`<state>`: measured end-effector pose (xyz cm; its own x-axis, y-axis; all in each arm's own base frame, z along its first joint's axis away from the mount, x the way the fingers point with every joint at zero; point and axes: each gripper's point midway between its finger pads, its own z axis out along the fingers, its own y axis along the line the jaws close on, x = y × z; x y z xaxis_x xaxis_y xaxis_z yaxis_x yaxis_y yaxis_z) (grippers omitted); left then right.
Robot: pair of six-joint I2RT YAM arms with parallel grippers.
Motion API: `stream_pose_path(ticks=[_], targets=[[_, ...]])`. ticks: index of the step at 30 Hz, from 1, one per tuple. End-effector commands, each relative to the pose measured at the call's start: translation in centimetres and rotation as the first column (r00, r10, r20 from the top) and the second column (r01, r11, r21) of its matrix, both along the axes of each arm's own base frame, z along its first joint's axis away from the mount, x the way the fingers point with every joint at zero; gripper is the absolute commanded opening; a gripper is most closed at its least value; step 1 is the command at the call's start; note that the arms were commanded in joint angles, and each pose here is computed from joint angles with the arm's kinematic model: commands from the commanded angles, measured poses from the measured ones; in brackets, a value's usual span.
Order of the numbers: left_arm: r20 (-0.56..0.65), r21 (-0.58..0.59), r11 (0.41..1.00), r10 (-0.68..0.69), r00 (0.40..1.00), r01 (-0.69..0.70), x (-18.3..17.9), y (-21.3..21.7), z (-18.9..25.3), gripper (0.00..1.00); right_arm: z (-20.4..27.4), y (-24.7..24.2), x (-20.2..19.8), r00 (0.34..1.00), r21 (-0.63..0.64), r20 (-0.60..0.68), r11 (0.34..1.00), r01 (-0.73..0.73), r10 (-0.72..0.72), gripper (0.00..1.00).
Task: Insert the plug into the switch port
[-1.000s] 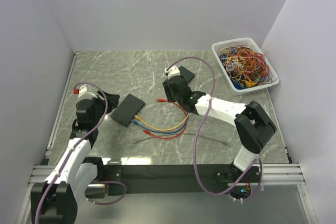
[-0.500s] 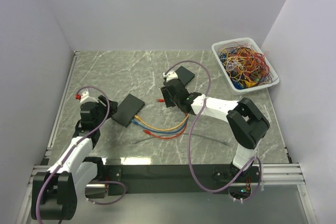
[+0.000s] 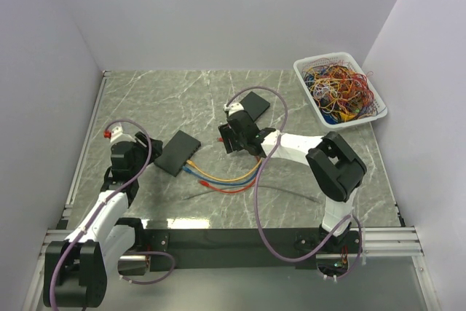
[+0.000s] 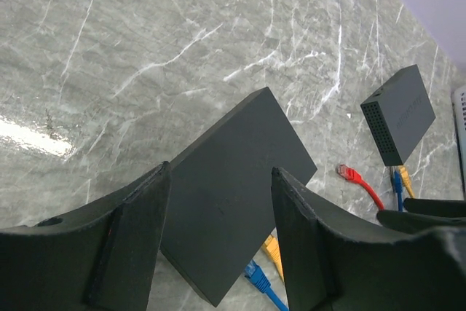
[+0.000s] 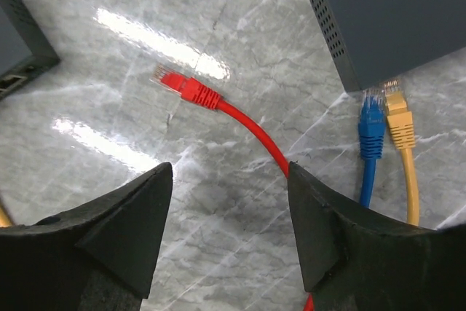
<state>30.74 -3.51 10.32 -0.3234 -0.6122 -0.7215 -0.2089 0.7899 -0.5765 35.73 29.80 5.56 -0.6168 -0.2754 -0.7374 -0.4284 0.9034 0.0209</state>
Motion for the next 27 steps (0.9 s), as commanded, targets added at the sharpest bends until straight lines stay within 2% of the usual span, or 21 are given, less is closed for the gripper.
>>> stream_pose_path(ticks=[1, 27], targets=[[0.075, 0.016, 1.0, 0.007, 0.997, -0.008, 0.7, 0.2, 2.2, 0.63, 1.2, 0.6, 1.2, 1.0, 0.029, 0.016, 0.999, 0.015, -0.015, 0.72], [0.066, 0.014, 1.0, 0.006, 0.998, -0.007, 0.8, 0.2, 2.0, 0.62, -2.0, 1.6, 3.2, 0.999, -0.037, -0.041, 0.999, 0.018, -0.02, 0.72]])
